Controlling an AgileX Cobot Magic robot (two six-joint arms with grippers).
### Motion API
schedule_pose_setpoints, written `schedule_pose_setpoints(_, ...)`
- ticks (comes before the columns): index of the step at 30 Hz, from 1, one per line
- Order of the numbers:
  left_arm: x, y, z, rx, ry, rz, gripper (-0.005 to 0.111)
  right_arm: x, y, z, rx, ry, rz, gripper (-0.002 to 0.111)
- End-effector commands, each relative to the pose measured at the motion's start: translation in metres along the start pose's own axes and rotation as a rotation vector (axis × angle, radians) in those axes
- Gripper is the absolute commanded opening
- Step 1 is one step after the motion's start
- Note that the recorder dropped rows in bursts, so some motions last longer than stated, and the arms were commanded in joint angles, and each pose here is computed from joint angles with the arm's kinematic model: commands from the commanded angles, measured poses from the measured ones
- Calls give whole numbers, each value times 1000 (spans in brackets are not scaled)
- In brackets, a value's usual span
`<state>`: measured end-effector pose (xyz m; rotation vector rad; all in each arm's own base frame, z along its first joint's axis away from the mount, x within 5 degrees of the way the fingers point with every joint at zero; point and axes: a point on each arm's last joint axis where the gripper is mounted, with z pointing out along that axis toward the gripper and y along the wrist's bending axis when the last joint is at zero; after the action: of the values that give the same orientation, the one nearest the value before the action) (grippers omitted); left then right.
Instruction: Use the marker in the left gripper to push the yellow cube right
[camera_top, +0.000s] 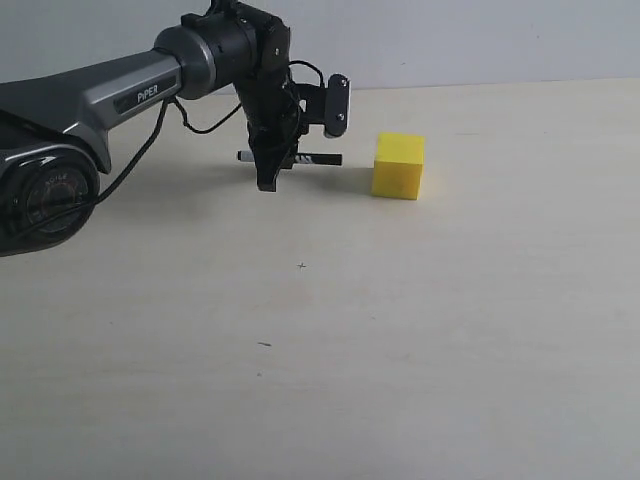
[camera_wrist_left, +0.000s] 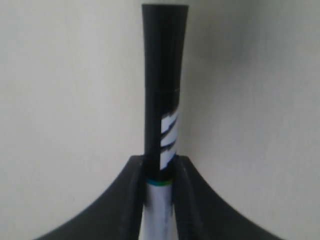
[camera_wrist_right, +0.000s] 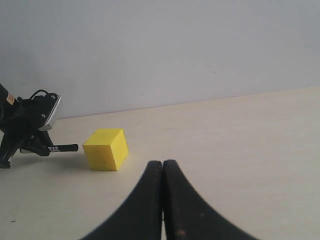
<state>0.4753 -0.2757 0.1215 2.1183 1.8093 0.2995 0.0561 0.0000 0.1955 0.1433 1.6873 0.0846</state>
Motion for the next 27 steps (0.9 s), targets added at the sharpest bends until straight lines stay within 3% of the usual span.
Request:
schedule_pose_setpoints(1,-21,-3,-6,-27,-27,28,0,1,0,0,4,-5,-7,0)
schedule_pose_setpoints(3,-43,-10,-11,-46,-46,25,0,1,0,0,4,-5,-7,0)
schedule_pose_setpoints(6,-58,-14,-20,-50,-23,34,0,1,0,0,4,-5,-7,0)
schedule_pose_setpoints(13,-53,-13,-22,-58,41,-8,0,1,0,0,4,-5,-7,0)
schedule_pose_setpoints(16,-52,-14,-23,-58,62,-75,0,1,0,0,3,-3,-7,0)
schedule_pose_setpoints(22,-42,-6,-38,-175,224,-182,0,1,0,0,3,-3,-7,0)
schedule_pose_setpoints(27,-38,-3,-63,-175,233,-305,0,1,0,0,3,-3,-7,0)
